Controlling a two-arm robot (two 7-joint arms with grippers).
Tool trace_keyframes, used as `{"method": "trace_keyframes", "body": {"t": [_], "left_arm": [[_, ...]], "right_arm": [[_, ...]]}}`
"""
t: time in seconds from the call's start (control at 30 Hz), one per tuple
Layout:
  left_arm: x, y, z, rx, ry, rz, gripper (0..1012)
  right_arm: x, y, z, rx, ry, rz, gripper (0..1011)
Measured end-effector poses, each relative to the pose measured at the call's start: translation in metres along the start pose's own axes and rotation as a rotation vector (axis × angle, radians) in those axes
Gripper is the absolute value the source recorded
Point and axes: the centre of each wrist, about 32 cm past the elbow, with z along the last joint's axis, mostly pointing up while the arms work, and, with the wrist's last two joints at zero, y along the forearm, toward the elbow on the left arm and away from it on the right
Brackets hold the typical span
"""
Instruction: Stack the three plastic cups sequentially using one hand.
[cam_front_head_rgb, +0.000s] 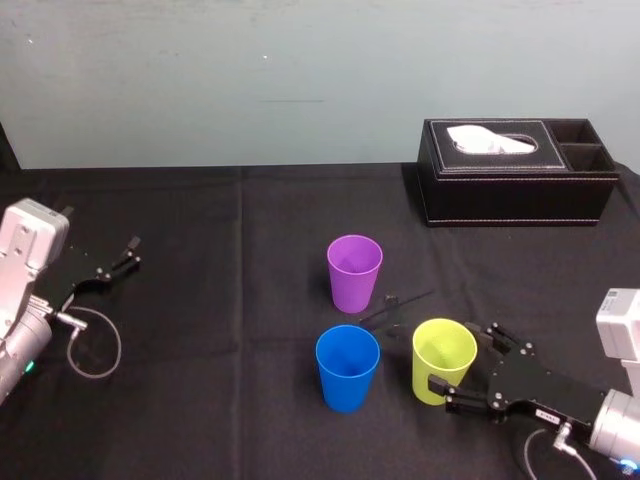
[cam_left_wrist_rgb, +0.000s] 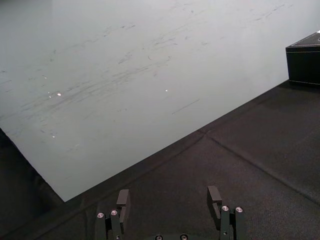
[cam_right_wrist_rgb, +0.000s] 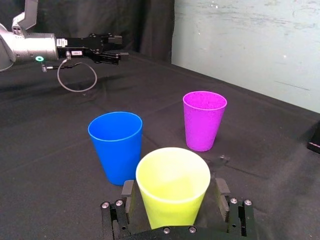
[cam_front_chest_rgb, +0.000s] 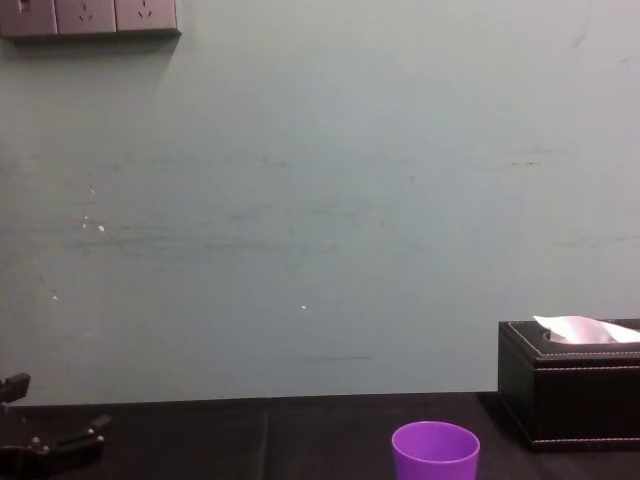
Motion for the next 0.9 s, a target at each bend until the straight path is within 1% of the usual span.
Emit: {"method": "trace_keyframes", "body": {"t": [0.4, 0.67, 0.73, 0.83, 0.9], "left_arm": [[0.0, 0.0, 0.0, 0.0, 0.0, 0.0, 1010], [0.0, 0.0, 0.0, 0.0, 0.0, 0.0, 1010], [0.0, 0.0, 0.0, 0.0, 0.0, 0.0, 1010], [0.0, 0.0, 0.0, 0.0, 0.0, 0.0, 1010], [0.0, 0.0, 0.0, 0.0, 0.0, 0.0, 1010]], "right_arm": [[0.0005, 0.014, 0.001, -0.001, 0.003, 0.019, 1004], [0.0006, 0.014, 0.001, -0.001, 0.003, 0.021, 1004], [0.0005, 0.014, 0.001, -0.001, 0.003, 0.02, 990], [0.0006, 0.013, 0.001, -0.001, 0.003, 0.02, 909], [0.0005, 0.013, 0.001, -0.001, 0.003, 0.019, 887]]}}
